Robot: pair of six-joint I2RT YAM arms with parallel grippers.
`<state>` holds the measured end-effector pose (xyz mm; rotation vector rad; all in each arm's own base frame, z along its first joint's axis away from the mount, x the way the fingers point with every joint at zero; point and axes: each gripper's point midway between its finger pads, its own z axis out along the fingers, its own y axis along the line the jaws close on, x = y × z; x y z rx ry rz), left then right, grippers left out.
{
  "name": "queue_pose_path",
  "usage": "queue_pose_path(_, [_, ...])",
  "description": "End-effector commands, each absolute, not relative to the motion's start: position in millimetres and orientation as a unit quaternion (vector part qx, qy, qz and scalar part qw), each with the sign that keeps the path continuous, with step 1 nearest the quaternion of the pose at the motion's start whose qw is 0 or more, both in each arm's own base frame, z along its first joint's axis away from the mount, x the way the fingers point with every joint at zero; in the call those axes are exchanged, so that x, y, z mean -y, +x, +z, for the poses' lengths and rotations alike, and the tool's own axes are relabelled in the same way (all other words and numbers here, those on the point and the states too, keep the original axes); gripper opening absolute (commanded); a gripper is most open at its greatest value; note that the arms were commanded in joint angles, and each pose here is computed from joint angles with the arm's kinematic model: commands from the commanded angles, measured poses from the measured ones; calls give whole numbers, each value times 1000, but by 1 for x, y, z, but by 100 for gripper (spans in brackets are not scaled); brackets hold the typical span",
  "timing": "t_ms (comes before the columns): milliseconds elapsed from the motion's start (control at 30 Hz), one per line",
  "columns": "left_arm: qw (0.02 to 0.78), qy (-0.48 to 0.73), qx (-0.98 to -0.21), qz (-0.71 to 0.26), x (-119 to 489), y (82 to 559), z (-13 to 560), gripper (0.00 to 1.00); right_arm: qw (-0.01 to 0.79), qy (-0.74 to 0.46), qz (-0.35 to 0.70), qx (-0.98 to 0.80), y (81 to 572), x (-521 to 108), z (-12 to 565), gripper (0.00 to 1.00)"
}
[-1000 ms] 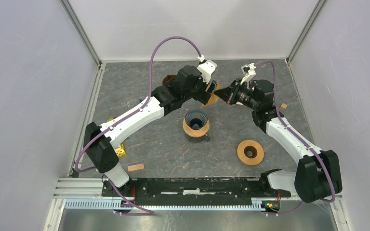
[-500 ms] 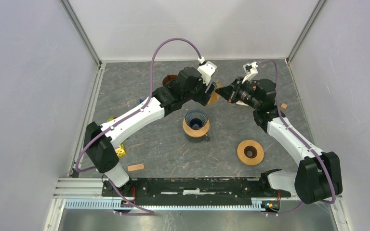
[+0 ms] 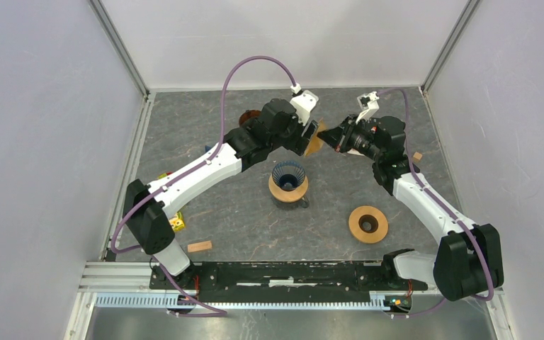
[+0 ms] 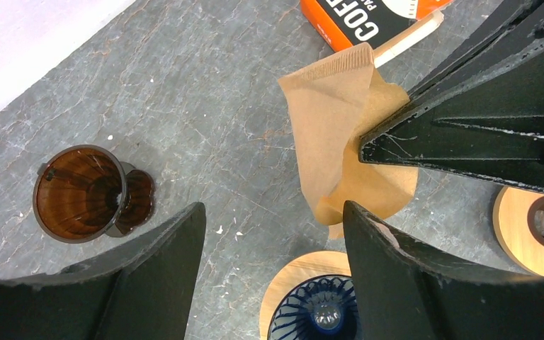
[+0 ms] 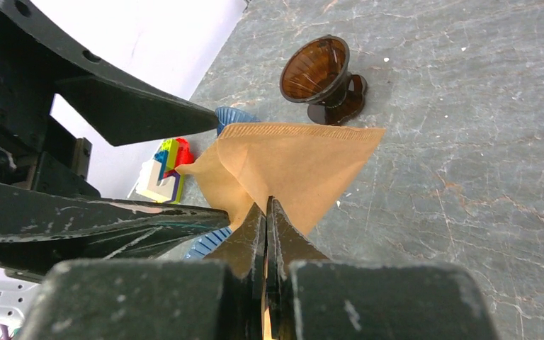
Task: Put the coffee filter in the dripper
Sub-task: Place the coffee filter in the coffee dripper.
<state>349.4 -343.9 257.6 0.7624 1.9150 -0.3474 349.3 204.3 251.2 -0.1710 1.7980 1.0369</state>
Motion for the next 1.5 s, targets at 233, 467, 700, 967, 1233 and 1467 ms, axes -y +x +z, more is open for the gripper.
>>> queue_pose_path(233, [522,272,-792,-163,353,364,285,79,540,-78,416,-728,352,-198,275,0])
queue_pose_path(467, [517,272,-796,-158,354,367,277,79,540,-77,421,-725,351,-199,277,0])
queue_pose_path(700, [516,271,-797,-157,351,365,272,79,540,-76,415,-728,353,-198,276,0])
queue_pose_path(967, [519,243,-803,-165,344,366,276,81,545,-74,390,-738,357,-192,271,0])
queue_pose_path(1233, [511,227,-811,-173,347,370,274,84,543,-71,387,-741,358,-191,270,0])
queue_pose_path(1467, [491,217,-821,-194,359,371,269,85,545,-67,383,-743,358,-189,269,0])
